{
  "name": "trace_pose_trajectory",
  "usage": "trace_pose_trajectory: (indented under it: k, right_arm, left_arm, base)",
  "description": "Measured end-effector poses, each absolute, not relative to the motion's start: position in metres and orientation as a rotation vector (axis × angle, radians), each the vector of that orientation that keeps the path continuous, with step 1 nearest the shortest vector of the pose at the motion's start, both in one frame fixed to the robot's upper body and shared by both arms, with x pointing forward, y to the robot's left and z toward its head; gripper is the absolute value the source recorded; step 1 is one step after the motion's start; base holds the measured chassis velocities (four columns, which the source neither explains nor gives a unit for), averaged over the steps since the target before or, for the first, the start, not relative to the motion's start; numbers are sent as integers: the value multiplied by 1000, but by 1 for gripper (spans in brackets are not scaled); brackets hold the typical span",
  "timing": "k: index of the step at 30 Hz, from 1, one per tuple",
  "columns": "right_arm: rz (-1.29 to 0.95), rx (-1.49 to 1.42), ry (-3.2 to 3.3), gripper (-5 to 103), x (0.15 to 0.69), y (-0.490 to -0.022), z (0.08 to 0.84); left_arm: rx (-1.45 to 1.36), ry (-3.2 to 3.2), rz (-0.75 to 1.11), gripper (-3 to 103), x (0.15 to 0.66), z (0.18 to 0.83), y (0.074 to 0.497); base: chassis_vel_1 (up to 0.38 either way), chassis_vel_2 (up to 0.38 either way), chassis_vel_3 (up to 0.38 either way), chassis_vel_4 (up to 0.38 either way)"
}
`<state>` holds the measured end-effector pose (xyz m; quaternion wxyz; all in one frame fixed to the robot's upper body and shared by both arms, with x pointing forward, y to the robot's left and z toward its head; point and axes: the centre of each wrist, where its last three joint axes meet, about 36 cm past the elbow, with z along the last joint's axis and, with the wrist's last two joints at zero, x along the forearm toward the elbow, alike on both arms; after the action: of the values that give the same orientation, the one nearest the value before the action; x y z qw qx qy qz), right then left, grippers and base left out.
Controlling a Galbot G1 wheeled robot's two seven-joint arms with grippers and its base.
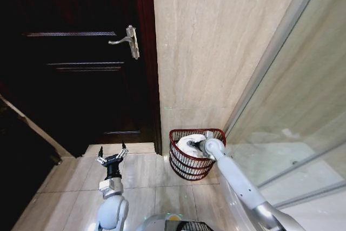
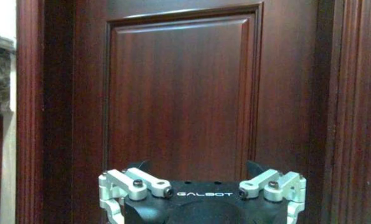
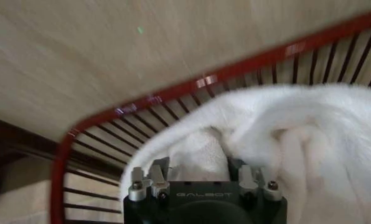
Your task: Discard the used towel into the hamper.
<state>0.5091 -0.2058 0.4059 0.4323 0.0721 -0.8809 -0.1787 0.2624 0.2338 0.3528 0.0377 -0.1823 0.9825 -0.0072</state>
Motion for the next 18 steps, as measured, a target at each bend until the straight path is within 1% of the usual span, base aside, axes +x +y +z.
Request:
trace_pose_trajectory:
  k: [2, 3, 6, 7, 9, 10, 11, 13, 15, 16, 18]
  right_arm:
    - [-432, 183, -2240, 70, 501, -209, 418]
    - [-432, 183, -2240, 70, 501, -209, 418]
    - [-405, 195, -2322, 87, 476, -215, 438]
    - [-405, 195, -2322, 87, 476, -215, 438]
    - [-393, 201, -2393, 96, 459, -215, 450]
    - [-393, 201, -2393, 96, 459, -215, 450]
    - [-390, 202, -2451, 99, 448, -214, 456]
    - [-381, 203, -2538, 99, 435, -214, 458]
    - [-311, 209, -2761, 100, 418, -215, 444]
    - [-311, 209, -2761, 100, 418, -215, 444]
    - [-231, 242, -2887, 100, 408, -215, 430]
  left_arm:
    - [-555, 3020, -17, 100, 262, 353, 235]
    - [-555, 3020, -17, 100, 262, 353, 235]
    - [-548, 3033, -11, 100, 262, 353, 235]
    - [-548, 3033, -11, 100, 262, 353, 235]
    - [-542, 3041, -8, 100, 262, 353, 233]
    - [-542, 3041, -8, 100, 262, 353, 233]
    - [-538, 3045, -8, 100, 262, 352, 232]
    - [-532, 3052, -12, 100, 262, 352, 230]
    - [-521, 3058, -11, 100, 262, 352, 230]
    - [-521, 3058, -11, 100, 262, 352, 230]
    - [-505, 3066, -12, 100, 262, 353, 230]
  base:
    - [0, 0, 0, 0]
    - [0, 0, 0, 0]
    - [0, 0, 0, 0]
    - [0, 0, 0, 0]
    - [0, 0, 0, 0]
    - [0, 0, 0, 0]
    - [0, 0, 0, 0]
    - [0, 0, 0, 0]
    - [0, 0, 0, 0]
    - [0, 0, 0, 0]
    - [0, 0, 0, 0]
